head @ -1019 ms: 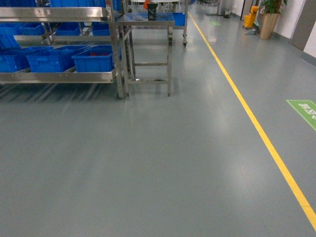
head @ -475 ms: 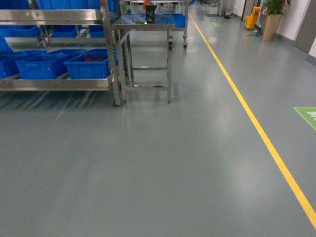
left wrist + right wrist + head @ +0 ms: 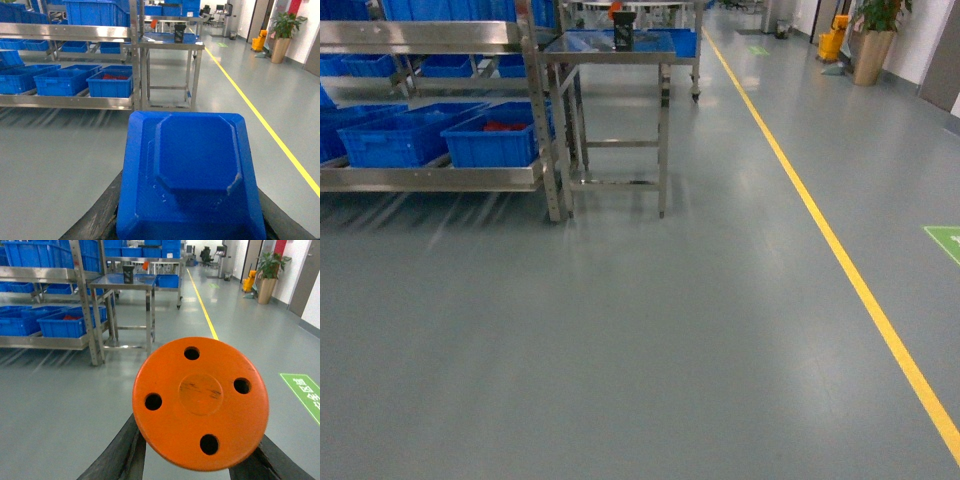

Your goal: Sort blue parts and orange caps into right shelf containers

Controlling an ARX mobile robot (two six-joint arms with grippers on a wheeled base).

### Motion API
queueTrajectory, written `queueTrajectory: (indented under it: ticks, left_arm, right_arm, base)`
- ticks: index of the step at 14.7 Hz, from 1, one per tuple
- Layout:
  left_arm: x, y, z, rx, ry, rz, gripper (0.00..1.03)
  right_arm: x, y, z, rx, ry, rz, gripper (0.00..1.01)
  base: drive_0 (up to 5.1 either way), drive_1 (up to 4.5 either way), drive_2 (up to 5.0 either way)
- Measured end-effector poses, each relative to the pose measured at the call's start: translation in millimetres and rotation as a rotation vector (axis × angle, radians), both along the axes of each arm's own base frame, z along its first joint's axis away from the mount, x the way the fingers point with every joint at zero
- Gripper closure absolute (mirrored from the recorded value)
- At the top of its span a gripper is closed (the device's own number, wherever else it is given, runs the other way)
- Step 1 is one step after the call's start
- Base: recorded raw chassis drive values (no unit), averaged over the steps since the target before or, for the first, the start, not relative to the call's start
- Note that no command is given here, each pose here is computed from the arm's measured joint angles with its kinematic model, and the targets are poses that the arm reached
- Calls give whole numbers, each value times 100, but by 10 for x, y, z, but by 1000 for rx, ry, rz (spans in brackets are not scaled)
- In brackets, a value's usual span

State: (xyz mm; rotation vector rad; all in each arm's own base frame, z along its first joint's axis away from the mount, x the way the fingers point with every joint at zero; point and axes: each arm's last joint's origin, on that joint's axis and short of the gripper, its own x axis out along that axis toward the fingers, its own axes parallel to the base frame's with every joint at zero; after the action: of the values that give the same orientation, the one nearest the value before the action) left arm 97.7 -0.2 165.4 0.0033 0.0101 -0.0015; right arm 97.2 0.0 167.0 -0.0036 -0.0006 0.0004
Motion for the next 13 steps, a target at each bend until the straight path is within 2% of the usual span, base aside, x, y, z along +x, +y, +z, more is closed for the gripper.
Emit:
queueTrajectory:
  ticks: [13]
  left_arm:
    - [0,0,1,0,-1,0,60]
  right_arm:
    - [0,0,2,0,-2,0,61]
  base:
    - [0,434,-433]
